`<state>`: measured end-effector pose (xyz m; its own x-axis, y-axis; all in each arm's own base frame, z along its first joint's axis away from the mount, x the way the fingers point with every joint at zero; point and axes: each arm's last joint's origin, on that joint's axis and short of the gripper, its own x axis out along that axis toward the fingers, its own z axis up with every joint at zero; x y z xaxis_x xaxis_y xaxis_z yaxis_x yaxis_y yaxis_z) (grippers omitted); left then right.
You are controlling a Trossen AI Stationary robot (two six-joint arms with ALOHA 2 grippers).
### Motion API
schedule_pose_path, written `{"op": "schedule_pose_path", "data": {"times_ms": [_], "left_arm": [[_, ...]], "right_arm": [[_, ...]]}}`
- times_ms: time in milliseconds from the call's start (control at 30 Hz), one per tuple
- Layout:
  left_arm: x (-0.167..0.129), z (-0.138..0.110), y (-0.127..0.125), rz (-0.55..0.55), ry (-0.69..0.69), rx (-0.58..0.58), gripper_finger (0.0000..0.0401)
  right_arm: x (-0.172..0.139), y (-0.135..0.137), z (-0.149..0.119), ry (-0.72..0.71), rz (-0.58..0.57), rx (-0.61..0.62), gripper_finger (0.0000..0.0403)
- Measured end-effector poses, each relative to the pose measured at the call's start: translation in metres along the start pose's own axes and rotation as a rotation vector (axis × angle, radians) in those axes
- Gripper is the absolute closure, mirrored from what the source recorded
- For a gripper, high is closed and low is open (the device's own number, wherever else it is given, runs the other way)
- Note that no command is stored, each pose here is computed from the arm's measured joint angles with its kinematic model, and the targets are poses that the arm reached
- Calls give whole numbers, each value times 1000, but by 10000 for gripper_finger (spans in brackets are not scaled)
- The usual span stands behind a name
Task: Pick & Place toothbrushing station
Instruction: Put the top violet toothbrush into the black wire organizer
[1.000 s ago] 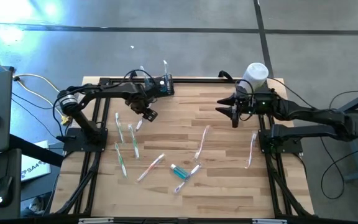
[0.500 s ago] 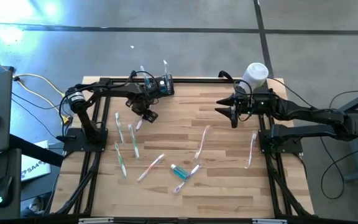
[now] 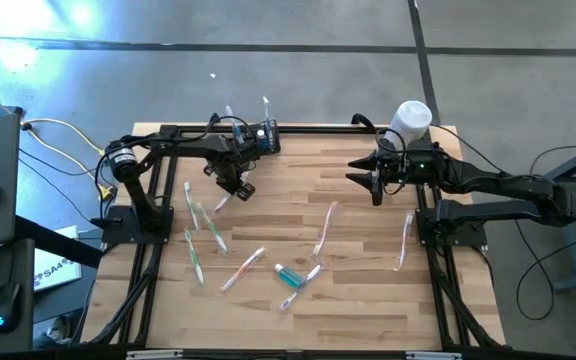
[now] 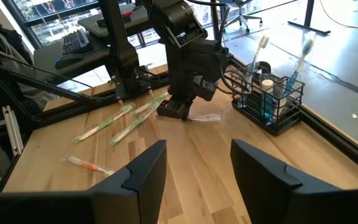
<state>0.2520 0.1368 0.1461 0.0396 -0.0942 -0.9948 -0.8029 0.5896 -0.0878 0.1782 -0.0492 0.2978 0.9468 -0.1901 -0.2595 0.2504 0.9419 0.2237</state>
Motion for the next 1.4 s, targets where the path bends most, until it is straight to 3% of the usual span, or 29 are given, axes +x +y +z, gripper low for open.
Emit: {"op": "schedule_pose_path", "data": {"times_ms": [167, 400, 733, 833, 1033, 1200, 1400], "left_arm": [[-18, -2, -1, -28, -69, 7, 397], [-67, -5, -7, -119, -286, 17, 399], [-136, -1, -22, -345, -838, 133, 400], [-148, 5, -25, -351, -993, 158, 401], [-154, 15, -23, -226, -1195, 94, 401], [-160, 23, -13, -259, -1360, 28, 401], [-144, 33, 5, -240, -1418, -36, 401]], "right_arm": [[0, 0, 0, 0, 0, 0, 231], [0, 0, 0, 0, 0, 0, 231], [0, 0, 0, -3, -3, 0, 231], [0, 0, 0, -2, 0, 1, 231], [0, 0, 0, -2, 1, 24, 231], [0, 0, 1, -8, 6, 30, 231], [0, -2, 2, -17, -13, 33, 231]]}}
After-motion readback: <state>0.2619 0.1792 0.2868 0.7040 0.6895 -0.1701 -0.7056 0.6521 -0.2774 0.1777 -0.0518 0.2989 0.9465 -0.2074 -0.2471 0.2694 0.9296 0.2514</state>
